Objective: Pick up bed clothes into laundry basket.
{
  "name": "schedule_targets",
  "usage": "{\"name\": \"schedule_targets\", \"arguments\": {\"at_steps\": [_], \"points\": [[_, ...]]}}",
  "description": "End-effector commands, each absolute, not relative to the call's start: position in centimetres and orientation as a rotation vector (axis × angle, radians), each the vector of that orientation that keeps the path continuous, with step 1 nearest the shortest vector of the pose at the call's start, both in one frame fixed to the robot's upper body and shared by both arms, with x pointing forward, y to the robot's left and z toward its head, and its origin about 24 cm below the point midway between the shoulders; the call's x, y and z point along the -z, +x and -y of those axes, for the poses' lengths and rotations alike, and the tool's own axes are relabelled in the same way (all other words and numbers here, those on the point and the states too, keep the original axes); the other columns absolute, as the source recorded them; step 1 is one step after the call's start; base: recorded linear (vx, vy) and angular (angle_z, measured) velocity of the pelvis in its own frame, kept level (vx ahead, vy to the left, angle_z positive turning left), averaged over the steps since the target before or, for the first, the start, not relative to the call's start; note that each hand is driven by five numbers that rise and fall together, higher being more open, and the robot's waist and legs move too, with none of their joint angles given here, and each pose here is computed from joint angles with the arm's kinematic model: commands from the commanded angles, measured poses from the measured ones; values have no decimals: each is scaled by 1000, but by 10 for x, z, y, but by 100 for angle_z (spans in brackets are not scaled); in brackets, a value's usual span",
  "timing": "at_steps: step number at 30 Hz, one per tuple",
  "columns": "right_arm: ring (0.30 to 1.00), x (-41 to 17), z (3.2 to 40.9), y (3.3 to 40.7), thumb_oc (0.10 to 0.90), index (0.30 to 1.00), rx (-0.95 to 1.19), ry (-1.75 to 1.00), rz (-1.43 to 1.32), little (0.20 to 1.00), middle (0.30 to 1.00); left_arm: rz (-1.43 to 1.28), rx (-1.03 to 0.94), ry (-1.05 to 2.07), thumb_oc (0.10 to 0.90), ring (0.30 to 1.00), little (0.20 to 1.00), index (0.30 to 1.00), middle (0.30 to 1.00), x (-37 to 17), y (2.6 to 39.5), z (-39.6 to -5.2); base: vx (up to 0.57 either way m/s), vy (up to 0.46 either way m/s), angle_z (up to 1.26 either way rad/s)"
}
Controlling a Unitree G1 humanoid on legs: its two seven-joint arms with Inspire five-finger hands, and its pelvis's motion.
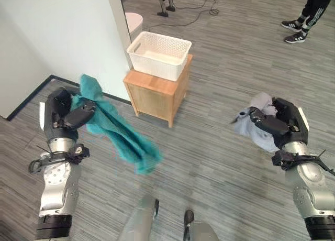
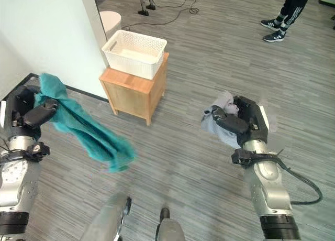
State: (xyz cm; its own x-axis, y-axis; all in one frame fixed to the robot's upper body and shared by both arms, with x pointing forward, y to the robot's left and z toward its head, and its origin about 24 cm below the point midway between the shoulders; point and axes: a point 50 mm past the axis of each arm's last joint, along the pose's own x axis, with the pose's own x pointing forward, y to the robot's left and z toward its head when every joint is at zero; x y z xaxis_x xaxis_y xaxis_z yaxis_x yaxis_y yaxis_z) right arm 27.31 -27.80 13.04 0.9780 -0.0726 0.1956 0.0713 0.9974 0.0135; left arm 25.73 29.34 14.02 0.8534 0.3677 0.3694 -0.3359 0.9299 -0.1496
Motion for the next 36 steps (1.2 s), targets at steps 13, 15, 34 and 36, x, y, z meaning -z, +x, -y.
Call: {"name": "schedule_targets", "arguments": {"at_steps": [13, 15, 34, 36], "points": [[300, -200, 271, 283, 400, 300, 61, -89, 524, 300, 300, 783, -386, 121, 400, 300, 300, 300, 300, -222, 226, -304, 506, -26, 19], [300, -199, 271, 284, 400, 300, 64, -91, 516, 300, 300, 784, -375, 118, 400, 300, 300, 300, 300, -222, 227, -302, 335, -112, 80], [300, -432, 261, 282, 400, 300, 193, -1168, 757, 300, 300, 645, -162, -110, 400, 300, 300, 300, 300, -189, 255, -279, 263, -397, 69], [300, -449, 269, 277, 400, 300, 290, -1239, 754, 300, 300, 630, -136, -100, 400, 300, 300, 300, 300, -186, 255, -275, 109, -304, 77]]}}
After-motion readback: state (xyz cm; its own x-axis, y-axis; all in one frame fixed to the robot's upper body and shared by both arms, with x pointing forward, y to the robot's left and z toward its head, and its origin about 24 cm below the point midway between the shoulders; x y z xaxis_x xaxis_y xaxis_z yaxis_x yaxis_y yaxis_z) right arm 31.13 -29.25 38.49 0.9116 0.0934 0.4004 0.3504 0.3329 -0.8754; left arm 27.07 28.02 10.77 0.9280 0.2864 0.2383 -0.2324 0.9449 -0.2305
